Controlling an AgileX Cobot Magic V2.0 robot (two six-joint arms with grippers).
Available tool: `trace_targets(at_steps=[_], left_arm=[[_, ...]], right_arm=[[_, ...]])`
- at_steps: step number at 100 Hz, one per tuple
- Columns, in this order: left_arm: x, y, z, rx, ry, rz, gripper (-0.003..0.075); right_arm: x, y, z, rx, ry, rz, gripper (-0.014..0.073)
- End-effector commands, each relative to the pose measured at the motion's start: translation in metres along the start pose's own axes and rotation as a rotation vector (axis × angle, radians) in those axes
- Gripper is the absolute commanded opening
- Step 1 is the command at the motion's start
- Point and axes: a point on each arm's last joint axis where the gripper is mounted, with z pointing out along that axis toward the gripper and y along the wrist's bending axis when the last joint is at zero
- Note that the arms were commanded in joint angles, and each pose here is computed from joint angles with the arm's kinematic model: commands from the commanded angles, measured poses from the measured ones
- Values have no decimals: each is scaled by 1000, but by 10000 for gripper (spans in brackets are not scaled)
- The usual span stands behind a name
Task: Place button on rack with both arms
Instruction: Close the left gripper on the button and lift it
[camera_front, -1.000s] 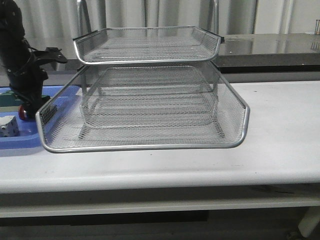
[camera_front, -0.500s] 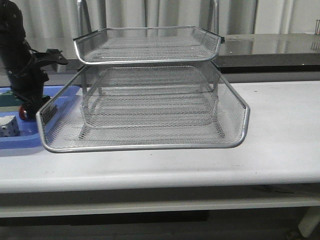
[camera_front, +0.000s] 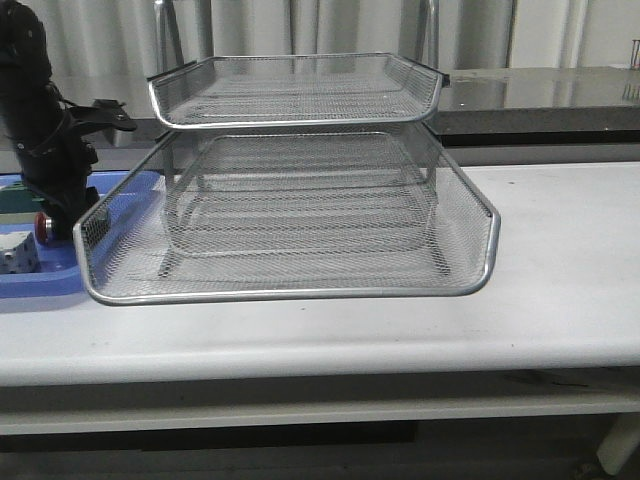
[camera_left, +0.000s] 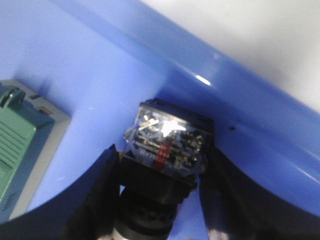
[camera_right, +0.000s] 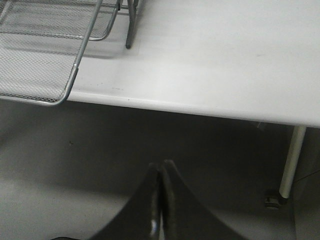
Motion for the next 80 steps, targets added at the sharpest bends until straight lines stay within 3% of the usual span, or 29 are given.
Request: trace_targets(at_steps=[1,35,80], left_arm=[[-10,10,-36,-71,-62,-3,71],[-13,19,-63,-62,-35,-28,8],[-22,31,-129,-96,-67,-111,8]], right_arm=[[-13,0,-7,3,-93,-2,-69],[-13,0,-7,3,-93,-2,-69],[-13,0,-7,3,-93,-2,-69]])
